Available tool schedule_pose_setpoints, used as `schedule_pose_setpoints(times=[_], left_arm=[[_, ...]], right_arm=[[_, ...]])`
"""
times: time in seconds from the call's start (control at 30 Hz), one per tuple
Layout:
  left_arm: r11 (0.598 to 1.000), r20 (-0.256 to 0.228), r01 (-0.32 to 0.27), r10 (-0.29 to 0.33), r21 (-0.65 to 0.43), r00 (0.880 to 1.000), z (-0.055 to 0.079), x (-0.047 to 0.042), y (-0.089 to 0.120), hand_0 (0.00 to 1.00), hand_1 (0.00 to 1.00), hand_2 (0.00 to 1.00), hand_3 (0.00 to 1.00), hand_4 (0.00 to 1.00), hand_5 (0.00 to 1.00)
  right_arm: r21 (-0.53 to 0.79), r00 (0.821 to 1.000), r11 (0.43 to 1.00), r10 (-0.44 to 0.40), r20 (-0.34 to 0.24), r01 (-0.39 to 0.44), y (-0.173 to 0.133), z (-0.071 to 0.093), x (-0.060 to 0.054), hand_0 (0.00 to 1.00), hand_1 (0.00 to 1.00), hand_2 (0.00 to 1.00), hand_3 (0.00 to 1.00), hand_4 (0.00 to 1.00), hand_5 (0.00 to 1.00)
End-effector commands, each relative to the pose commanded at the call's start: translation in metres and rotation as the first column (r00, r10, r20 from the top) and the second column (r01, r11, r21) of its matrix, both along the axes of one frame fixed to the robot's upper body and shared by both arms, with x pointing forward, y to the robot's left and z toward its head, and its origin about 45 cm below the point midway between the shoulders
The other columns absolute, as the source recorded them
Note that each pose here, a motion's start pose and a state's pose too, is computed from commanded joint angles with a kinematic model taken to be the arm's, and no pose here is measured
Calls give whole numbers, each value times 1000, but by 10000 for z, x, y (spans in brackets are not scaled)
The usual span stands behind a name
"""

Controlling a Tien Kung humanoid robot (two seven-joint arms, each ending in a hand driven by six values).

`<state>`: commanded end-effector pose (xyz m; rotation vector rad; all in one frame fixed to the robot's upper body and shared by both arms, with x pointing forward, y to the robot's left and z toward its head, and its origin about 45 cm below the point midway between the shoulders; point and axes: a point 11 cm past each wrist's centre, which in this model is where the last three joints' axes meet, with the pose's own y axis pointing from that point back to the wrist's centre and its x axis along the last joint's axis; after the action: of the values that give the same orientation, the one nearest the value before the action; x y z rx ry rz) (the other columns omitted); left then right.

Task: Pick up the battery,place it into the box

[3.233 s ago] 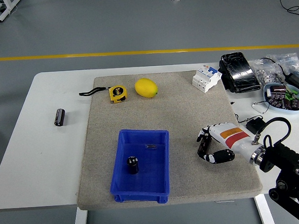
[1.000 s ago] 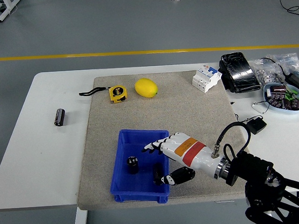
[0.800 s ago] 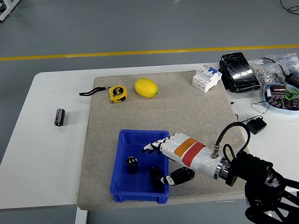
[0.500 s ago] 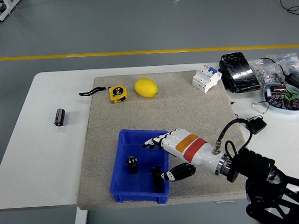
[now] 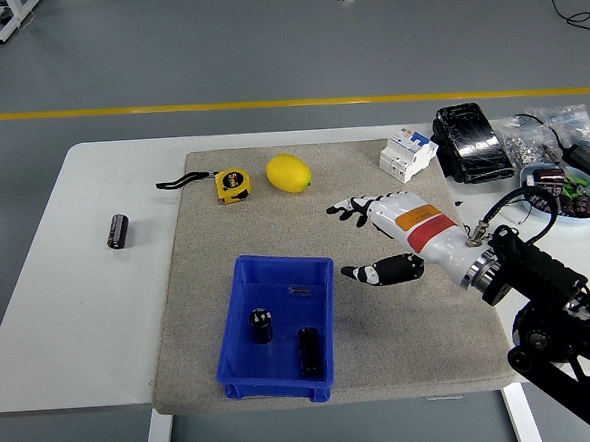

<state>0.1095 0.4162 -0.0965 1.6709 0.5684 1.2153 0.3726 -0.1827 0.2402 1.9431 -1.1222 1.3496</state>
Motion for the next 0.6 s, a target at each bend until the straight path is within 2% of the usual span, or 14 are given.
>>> schedule_pose_setpoints(times=[0.13, 0.3, 0.43, 0.53, 0.57, 0.6], left_arm=[[1000, -2, 2, -2, -1, 1000, -2, 0, -6, 677, 618, 660, 645, 667, 680], [1000, -4, 2, -2, -3, 1000, -8, -14, -14, 677, 619, 661, 645, 667, 680], [1000, -7, 4, -4, -4, 1000, -12, -18, -22, 677, 620, 664, 645, 667, 680], [1000, -8, 4, -4, -5, 1000, -15, -21, -30, 677, 620, 664, 645, 667, 680], [1000, -7, 5, -5, -6, 1000, -16, -22, -33, 677, 624, 667, 645, 667, 680], [1000, -7, 4, -4, -6, 1000, -17, -22, -35, 677, 624, 667, 645, 667, 680]], right_arm=[[21, 993, 993, -116, 8, 116, -351, 16, 161, 450, 585, 696, 799, 889, 278], [99, 961, 956, -275, -15, 275, -838, -40, 297, 464, 589, 698, 796, 890, 279], [233, 923, 893, -375, -89, 385, -1142, -163, 304, 502, 606, 708, 785, 891, 282], [333, 902, 839, -404, -148, 431, -1276, -262, 261, 502, 606, 708, 785, 891, 282], [367, 899, 821, -402, -171, 437, -1303, -299, 240, 586, 663, 758, 792, 997, 495], [395, 897, 805, -399, -192, 442, -1322, -329, 223, 586, 663, 758, 792, 997, 495]])
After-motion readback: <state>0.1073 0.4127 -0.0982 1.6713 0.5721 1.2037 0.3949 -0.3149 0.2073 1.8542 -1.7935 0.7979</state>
